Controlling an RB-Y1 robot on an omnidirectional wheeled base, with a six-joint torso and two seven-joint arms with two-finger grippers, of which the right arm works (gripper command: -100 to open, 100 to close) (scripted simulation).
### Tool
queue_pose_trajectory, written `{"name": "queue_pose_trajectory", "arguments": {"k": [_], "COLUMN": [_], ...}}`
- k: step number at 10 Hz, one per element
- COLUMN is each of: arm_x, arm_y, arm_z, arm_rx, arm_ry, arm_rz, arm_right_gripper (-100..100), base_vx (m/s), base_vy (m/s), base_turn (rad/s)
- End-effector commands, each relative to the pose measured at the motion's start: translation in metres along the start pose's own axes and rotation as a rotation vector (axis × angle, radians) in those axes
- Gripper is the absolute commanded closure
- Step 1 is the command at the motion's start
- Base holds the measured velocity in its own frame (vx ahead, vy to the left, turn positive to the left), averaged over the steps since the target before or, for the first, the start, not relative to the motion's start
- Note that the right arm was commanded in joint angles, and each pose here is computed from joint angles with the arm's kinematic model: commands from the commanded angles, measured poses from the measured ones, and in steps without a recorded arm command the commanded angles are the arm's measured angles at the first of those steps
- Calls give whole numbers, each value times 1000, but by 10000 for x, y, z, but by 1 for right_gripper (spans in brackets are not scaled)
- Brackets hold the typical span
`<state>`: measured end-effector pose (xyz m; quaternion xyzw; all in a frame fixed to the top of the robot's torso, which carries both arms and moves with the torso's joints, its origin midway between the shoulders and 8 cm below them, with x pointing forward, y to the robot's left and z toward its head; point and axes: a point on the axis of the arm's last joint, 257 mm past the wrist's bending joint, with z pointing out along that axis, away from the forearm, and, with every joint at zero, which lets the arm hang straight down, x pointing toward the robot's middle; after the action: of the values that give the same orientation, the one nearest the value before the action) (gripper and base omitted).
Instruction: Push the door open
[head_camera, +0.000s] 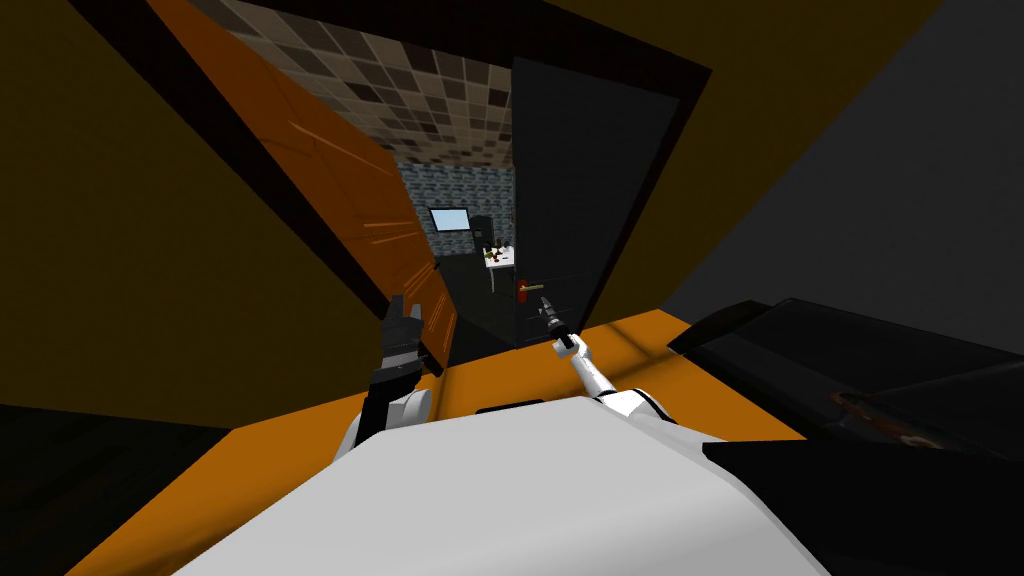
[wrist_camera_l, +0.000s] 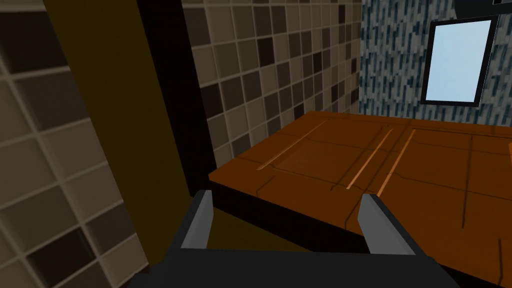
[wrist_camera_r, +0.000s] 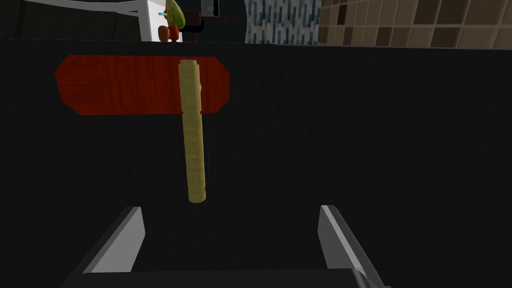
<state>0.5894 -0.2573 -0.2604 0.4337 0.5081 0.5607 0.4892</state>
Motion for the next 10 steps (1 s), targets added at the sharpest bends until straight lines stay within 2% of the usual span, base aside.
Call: {"name": "queue_pose_trajectory", "arguments": {"k": [1, 7, 10], "arm_x": [-16, -119, -128], "arm_y": [-63, -292, -314], "arm_z": [6, 124, 131], "arm_rx": [15, 90, 98], "arm_ry": [-1, -3, -4], "arm_rz": [2, 9, 9], "arm_right_gripper": [-100, -100, -100], "base_vx": [50, 75, 44], "base_vy": [-16, -15, -8], "base_turn": [5, 2, 1]}}
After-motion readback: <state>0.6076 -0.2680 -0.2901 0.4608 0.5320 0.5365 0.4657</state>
